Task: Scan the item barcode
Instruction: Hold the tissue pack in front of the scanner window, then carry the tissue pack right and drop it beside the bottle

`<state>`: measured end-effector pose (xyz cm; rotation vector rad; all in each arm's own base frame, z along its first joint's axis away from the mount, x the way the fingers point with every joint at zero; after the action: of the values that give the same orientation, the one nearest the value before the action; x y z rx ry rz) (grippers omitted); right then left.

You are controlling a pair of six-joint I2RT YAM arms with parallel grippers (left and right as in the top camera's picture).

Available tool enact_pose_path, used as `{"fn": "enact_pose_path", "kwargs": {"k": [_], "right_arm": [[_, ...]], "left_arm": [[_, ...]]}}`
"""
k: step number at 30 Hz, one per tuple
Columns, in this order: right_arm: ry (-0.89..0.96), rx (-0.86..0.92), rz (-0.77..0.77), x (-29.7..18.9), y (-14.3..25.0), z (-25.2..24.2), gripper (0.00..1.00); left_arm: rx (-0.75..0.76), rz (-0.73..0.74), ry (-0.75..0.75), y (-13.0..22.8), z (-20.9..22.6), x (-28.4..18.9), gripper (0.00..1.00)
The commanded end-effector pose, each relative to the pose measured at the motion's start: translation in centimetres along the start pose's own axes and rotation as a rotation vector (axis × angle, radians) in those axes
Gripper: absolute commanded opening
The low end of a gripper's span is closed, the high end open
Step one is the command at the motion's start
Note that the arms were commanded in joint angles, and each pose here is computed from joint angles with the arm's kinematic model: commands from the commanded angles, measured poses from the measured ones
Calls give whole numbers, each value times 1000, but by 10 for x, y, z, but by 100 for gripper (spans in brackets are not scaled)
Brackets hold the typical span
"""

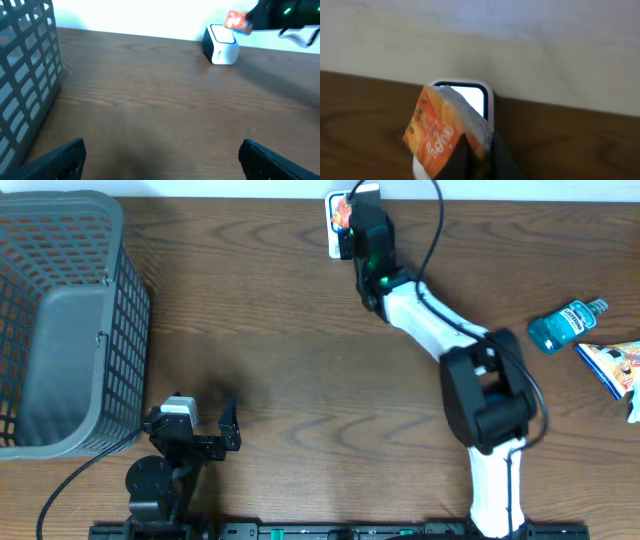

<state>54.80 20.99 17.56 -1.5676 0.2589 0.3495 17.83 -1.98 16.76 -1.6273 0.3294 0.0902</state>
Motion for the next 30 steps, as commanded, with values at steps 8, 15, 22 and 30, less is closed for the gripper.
{"fn": "enact_pose_path", "kwargs": {"k": [8, 15, 22, 30], "right_arm": [[86, 74, 333, -46, 29, -20, 1], [192, -18, 649, -79, 84, -42, 1], [316, -118, 797, -102, 103, -69, 1], [460, -199, 947, -126, 114, -112, 1]], "left_arm": [[9, -16, 9, -5, -2, -2, 98], [9, -16, 9, -5, -2, -2, 98], [9, -16, 9, -5, -2, -2, 98], [9, -16, 9, -5, -2, -2, 98]]}}
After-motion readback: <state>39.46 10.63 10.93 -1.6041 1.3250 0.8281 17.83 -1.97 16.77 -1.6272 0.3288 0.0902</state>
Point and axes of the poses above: each gripper's point midway between its finger pads, its own x axis out along the fingers, its own z axis along the line the jaws close on, y = z × x, the point moved 5 cm from there along -x, back along the fingers, and after that the axes turned 4 degrees about x, right-handed, at the moved point
